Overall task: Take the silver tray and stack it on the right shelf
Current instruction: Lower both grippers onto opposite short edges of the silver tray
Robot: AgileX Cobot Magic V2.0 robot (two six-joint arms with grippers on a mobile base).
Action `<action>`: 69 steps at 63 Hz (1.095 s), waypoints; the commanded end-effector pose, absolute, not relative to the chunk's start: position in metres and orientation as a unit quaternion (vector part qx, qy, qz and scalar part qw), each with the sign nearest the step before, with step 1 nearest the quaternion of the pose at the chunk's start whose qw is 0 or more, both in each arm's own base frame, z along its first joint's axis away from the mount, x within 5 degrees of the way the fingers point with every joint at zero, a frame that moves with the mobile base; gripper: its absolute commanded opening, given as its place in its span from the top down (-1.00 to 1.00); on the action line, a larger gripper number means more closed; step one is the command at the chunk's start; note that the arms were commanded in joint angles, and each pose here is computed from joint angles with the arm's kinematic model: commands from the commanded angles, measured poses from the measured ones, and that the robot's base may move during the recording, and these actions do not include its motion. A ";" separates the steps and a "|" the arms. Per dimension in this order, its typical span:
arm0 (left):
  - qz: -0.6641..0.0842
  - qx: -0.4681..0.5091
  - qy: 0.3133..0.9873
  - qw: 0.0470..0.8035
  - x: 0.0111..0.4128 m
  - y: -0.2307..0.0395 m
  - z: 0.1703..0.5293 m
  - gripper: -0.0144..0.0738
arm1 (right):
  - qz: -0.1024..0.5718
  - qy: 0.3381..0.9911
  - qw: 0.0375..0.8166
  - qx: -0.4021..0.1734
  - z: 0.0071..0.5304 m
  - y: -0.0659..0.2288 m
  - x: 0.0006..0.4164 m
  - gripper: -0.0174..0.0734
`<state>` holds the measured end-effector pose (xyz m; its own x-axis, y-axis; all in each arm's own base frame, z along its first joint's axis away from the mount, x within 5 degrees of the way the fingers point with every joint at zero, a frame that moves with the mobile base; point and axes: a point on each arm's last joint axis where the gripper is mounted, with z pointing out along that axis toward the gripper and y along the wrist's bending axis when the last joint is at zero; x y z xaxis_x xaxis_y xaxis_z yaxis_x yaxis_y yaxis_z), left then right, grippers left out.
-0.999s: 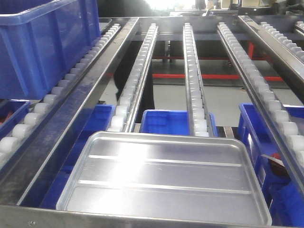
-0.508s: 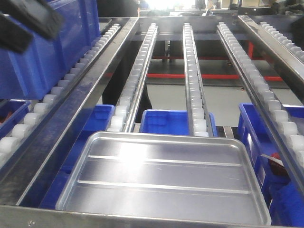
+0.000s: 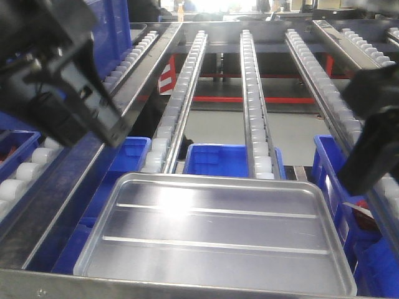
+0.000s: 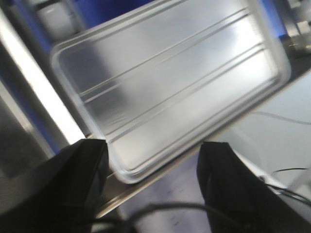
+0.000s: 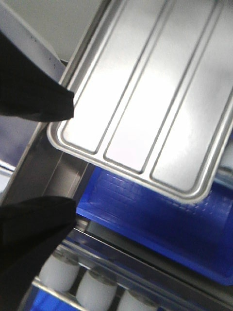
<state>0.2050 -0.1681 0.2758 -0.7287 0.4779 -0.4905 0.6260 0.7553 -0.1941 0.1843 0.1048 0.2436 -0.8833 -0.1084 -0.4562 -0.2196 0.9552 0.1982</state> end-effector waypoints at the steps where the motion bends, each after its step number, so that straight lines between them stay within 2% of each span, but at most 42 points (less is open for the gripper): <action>1: -0.135 0.249 0.932 0.227 0.212 -0.169 0.291 -0.05 | 0.141 0.954 0.259 -0.051 0.253 0.110 0.197 -0.39; 7: -0.102 0.185 0.950 0.231 0.221 -0.171 0.292 -0.05 | 0.136 0.959 0.246 -0.035 0.245 0.112 0.202 -0.39; 22: -0.127 0.114 0.955 0.244 0.236 -0.184 0.279 -0.05 | 0.118 0.965 0.233 -0.015 0.229 0.118 0.218 -0.39; 41: -0.120 0.107 0.966 0.204 0.245 -0.195 0.251 -0.05 | 0.100 0.973 0.207 -0.019 0.212 0.123 0.228 -0.39; 55: -0.123 0.137 0.963 0.196 0.239 -0.216 0.237 -0.05 | 0.099 0.973 0.209 -0.021 0.209 0.124 0.231 -0.39; 69: -0.105 0.120 0.973 0.165 0.246 -0.219 0.213 -0.05 | 0.098 0.973 0.206 -0.021 0.203 0.126 0.234 -0.39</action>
